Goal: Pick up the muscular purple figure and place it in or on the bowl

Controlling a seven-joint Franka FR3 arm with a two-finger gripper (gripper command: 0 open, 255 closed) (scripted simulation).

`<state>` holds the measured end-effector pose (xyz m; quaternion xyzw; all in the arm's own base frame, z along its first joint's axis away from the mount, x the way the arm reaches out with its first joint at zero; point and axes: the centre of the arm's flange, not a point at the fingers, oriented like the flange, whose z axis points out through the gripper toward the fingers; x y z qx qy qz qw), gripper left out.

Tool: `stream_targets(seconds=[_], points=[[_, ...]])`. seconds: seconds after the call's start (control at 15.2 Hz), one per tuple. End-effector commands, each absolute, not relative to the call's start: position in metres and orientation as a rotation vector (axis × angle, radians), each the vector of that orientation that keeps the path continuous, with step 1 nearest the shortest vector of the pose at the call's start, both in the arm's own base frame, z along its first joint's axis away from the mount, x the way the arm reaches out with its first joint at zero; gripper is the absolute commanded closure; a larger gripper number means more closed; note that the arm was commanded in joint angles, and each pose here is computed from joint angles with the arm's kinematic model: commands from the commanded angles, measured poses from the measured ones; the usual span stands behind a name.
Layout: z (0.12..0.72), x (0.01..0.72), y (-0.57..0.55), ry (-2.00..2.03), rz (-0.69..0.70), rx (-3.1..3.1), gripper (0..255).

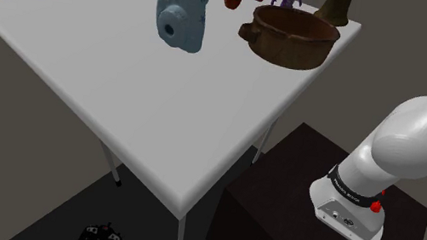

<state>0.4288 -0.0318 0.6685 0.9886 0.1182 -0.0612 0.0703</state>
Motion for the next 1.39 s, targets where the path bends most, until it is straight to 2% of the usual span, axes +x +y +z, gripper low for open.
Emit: stream_targets(seconds=[0.0, 0.4, 1.32], points=[[0.669, 0.429, -0.032, 0.355, -0.184, 2.974, 255], [0.668, 0.429, -0.032, 0.355, -0.184, 2.974, 255], [0.742, 0.429, -0.032, 0.355, -0.184, 2.974, 255]])
